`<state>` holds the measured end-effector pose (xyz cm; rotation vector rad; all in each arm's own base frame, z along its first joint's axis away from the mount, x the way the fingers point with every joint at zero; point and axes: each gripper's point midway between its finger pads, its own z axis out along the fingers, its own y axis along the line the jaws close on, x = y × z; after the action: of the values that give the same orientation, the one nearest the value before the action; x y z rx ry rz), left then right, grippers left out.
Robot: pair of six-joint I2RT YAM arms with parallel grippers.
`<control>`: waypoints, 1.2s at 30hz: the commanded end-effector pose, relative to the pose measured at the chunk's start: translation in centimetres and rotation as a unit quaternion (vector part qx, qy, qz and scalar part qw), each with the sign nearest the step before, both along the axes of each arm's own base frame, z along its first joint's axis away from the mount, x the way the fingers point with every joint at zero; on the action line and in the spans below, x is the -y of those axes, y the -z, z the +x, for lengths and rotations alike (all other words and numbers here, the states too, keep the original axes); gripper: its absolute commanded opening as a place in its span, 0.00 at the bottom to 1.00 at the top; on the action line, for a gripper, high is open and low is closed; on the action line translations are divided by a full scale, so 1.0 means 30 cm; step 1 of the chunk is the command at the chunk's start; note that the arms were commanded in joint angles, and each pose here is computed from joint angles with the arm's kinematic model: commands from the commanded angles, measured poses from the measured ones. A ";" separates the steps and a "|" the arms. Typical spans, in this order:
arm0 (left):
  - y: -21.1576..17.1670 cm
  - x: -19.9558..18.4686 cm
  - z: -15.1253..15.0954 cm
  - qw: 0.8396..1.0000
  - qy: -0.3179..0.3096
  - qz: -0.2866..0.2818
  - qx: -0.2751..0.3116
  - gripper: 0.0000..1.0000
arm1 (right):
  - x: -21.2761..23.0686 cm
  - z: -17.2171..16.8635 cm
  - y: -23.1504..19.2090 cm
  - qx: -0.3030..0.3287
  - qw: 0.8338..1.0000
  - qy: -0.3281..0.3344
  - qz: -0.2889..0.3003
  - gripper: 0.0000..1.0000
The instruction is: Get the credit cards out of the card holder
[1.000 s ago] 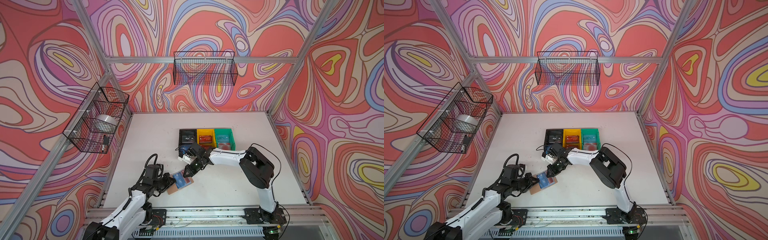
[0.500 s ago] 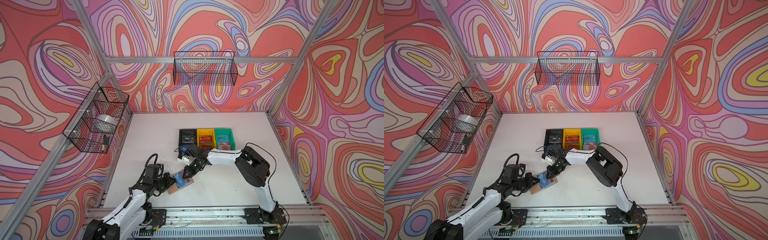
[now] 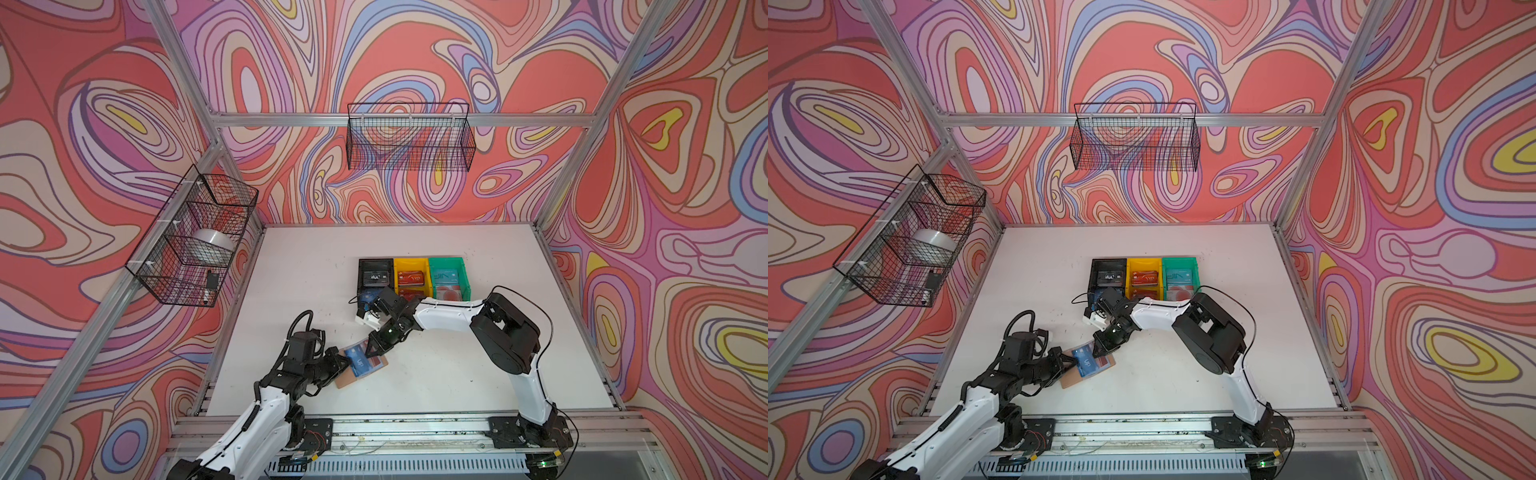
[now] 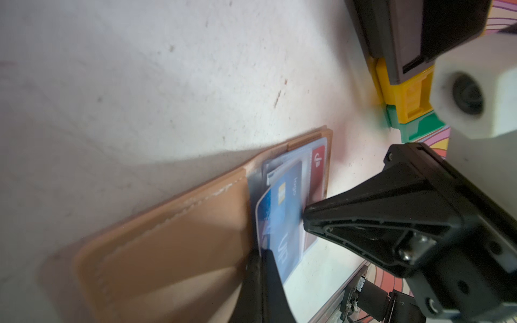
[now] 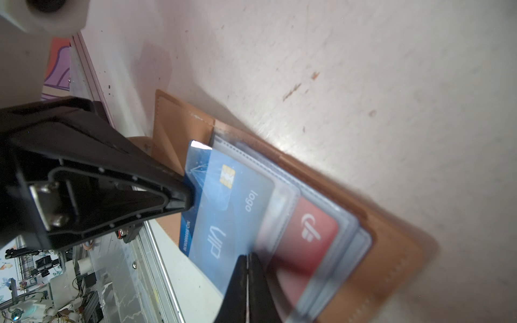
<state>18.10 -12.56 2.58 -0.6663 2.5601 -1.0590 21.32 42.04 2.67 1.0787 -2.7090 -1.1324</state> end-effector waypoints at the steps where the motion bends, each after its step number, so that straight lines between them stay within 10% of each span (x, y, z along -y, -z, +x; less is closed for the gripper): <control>1: 0.098 -0.044 -0.096 0.997 -0.012 0.032 -0.073 0.00 | 0.131 0.027 0.165 0.003 0.993 0.037 -0.109 0.08; 36: -0.131 -0.102 -0.021 0.996 -0.076 0.039 0.006 0.00 | 0.147 0.020 0.178 -0.013 0.993 0.036 -0.109 0.08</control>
<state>17.57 -10.19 5.96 -0.7802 2.4827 -0.9551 22.06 41.60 2.67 1.0437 -2.7238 -1.1333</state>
